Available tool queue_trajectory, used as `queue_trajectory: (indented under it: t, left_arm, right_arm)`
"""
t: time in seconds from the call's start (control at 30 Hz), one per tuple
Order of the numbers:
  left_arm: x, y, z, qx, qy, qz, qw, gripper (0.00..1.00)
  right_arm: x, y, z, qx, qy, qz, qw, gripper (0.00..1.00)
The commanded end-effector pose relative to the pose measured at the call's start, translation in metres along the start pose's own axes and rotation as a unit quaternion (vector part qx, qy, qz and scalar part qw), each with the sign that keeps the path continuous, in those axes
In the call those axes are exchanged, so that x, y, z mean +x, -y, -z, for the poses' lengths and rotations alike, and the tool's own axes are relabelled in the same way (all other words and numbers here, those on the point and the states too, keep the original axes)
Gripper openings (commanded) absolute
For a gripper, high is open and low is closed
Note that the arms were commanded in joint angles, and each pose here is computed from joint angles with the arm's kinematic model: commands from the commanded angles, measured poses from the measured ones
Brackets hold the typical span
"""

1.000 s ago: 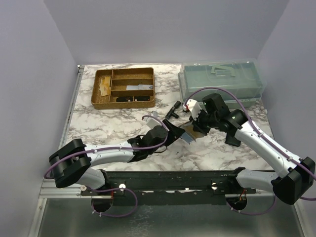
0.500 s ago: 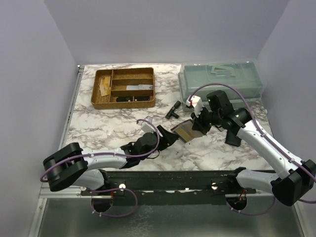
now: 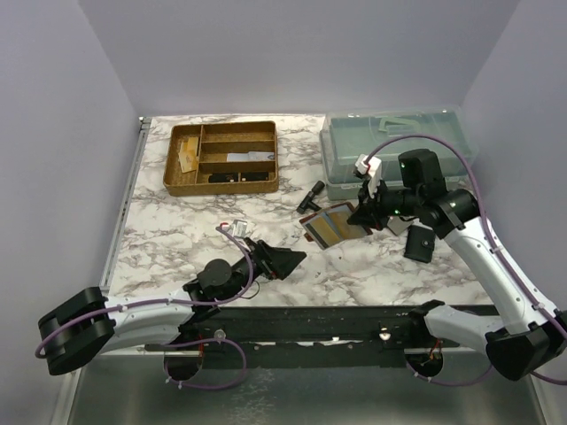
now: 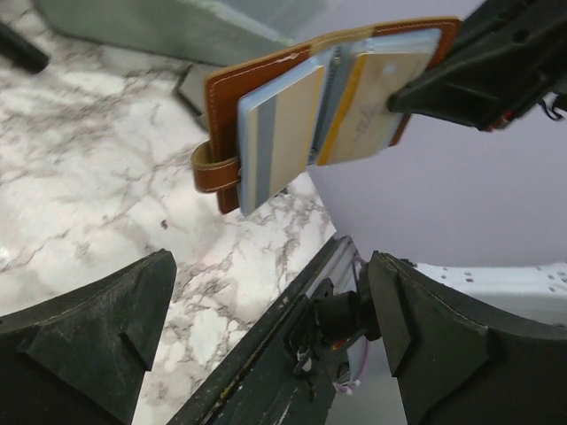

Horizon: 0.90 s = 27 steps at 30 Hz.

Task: Take the credit cards out of the card holder
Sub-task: Remove the credit card from the card holder.

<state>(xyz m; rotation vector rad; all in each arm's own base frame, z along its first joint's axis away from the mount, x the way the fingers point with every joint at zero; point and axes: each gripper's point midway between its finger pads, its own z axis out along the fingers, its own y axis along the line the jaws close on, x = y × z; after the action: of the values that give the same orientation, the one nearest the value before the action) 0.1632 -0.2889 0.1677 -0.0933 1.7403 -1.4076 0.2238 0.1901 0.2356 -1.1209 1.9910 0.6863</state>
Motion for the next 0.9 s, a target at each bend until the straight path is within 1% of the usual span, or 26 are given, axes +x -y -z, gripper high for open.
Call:
queue_trajectory:
  t: [0.0, 0.1, 0.37, 0.57, 0.7, 0.87]
  left_arm:
    - [-0.012, 0.043, 0.009, 0.109, -0.002, -0.062, 0.992, 0.99]
    - [-0.018, 0.060, 0.013, 0.152, -0.001, -0.085, 0.985, 0.99]
    - [-0.023, 0.060, 0.008, 0.151, 0.006, -0.096, 0.984, 0.94]
    - [-0.027, 0.072, 0.003, 0.168, 0.007, -0.109, 0.980, 0.83]
    - [-0.029, 0.074, 0.006, 0.180, 0.019, -0.118, 0.976, 0.78]
    - [-0.032, 0.078, 0.019, 0.204, 0.034, -0.122, 0.971, 0.66]
  right_arm:
    - [-0.028, -0.031, 0.017, -0.074, 0.041, 0.008, 0.996, 0.00]
    - [-0.037, -0.039, 0.021, -0.099, 0.049, 0.004, 0.994, 0.00]
    - [-0.052, -0.051, 0.027, -0.144, 0.063, -0.003, 0.988, 0.00]
    - [-0.053, -0.054, 0.028, -0.171, 0.073, -0.019, 0.982, 0.00]
    - [-0.057, -0.057, 0.032, -0.186, 0.083, -0.028, 0.979, 0.00]
    - [-0.062, -0.059, 0.039, -0.203, 0.099, -0.037, 0.973, 0.00]
